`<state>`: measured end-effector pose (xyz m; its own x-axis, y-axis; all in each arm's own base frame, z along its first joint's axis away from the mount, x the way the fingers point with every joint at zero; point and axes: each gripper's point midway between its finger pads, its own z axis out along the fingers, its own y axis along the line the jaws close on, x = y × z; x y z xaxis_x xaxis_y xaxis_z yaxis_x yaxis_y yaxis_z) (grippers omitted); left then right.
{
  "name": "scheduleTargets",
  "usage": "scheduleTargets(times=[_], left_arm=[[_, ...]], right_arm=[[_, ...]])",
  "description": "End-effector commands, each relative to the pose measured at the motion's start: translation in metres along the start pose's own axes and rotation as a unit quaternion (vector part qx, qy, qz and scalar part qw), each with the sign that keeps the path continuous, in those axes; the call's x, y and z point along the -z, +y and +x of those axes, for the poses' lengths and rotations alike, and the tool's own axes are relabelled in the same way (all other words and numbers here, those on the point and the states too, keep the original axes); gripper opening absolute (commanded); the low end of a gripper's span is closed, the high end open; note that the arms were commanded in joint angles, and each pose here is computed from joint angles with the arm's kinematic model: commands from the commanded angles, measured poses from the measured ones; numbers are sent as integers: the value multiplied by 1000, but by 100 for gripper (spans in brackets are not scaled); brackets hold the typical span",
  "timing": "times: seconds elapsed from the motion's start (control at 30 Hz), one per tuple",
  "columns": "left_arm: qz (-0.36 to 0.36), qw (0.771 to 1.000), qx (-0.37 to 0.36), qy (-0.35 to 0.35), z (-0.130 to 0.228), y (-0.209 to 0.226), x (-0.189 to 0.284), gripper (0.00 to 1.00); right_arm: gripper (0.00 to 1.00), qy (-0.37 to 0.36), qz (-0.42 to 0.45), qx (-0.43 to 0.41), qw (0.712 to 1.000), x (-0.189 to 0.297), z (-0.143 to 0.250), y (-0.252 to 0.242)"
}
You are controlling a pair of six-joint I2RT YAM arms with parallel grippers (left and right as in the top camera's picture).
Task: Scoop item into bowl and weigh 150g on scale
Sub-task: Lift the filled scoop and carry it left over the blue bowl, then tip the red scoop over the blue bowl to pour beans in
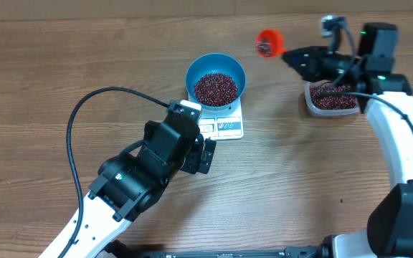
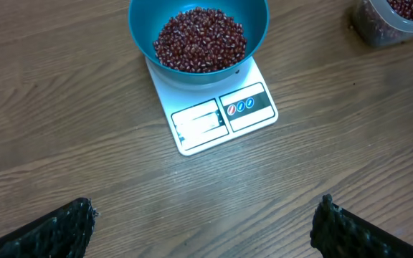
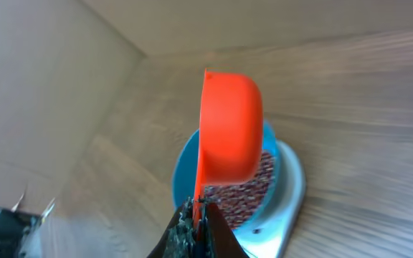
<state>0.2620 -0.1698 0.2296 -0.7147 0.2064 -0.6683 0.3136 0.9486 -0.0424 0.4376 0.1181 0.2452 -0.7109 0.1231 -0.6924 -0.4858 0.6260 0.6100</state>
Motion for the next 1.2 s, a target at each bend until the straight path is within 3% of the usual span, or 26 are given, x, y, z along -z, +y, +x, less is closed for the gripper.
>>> scheduleTargets(times=[0.0,0.43,0.87,1.17], left_arm=[[2,1000,-9,2,0,-1,-2,99],[2,1000,-9,2,0,-1,-2,100],[2,1000,-9,2,0,-1,-2,100],[2,1000,-9,2,0,-1,-2,100]], right_arm=[[4,-1,12,10,1000,-8,-2,13],[4,27,-4,42,999,-38,14,46],[4,44,14,243,969,-61,27,60],[4,49,46,253,965,-68,29,57]])
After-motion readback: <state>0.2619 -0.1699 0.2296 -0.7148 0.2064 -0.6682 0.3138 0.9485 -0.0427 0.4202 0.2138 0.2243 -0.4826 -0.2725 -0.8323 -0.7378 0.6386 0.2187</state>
